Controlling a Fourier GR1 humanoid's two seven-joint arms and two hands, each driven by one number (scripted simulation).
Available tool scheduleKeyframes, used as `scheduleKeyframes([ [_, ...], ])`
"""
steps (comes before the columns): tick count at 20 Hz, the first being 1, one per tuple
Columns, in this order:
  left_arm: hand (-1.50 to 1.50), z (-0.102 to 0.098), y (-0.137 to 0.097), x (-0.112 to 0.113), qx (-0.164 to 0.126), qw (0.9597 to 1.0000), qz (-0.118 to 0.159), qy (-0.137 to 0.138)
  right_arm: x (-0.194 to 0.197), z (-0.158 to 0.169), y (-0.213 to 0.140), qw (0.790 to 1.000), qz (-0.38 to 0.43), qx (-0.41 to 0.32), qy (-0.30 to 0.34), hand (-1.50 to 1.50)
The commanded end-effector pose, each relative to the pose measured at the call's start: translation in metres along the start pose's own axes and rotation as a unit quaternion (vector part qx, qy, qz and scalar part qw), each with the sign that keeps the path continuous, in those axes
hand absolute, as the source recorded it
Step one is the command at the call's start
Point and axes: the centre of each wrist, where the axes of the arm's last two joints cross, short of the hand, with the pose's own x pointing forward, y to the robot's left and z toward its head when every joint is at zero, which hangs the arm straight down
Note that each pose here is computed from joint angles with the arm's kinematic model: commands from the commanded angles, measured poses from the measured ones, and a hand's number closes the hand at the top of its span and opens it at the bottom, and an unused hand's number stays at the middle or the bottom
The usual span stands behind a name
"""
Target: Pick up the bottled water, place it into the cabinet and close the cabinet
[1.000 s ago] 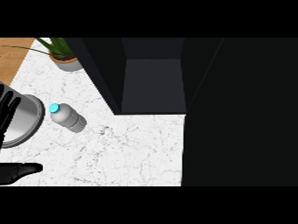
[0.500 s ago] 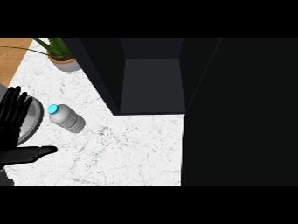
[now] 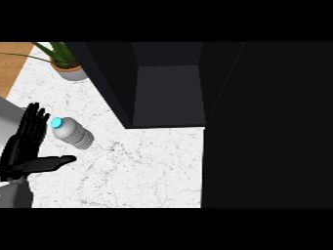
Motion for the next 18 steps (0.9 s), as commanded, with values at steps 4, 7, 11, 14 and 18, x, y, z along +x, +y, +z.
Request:
scheduleKeyframes([
  [4, -1.50, 0.010, -0.005, -0.052, 0.029, 0.9996, 0.000, -0.002, 0.040, 0.008, 0.005, 1.000, -0.001, 0.009, -0.024, -1.50],
  [7, -1.50, -0.009, 0.003, -0.048, 0.026, 0.9996, 0.001, 0.009, 0.036, 0.013, 0.002, 1.000, 0.003, 0.015, -0.013, -1.50],
  [11, -1.50, -0.001, 0.002, -0.066, -0.007, 0.9986, 0.048, 0.021, 0.023, 0.013, 0.000, 1.000, 0.006, 0.017, -0.016, -1.50],
  [14, -1.50, 0.014, 0.015, -0.075, -0.033, 0.9963, 0.074, 0.026, 0.031, 0.019, 0.001, 1.000, -0.006, 0.014, -0.015, -1.50],
  [18, -1.50, 0.000, -0.015, -0.081, -0.044, 0.9943, 0.093, 0.029, 0.029, 0.026, -0.004, 1.000, 0.004, 0.015, -0.016, -1.50],
])
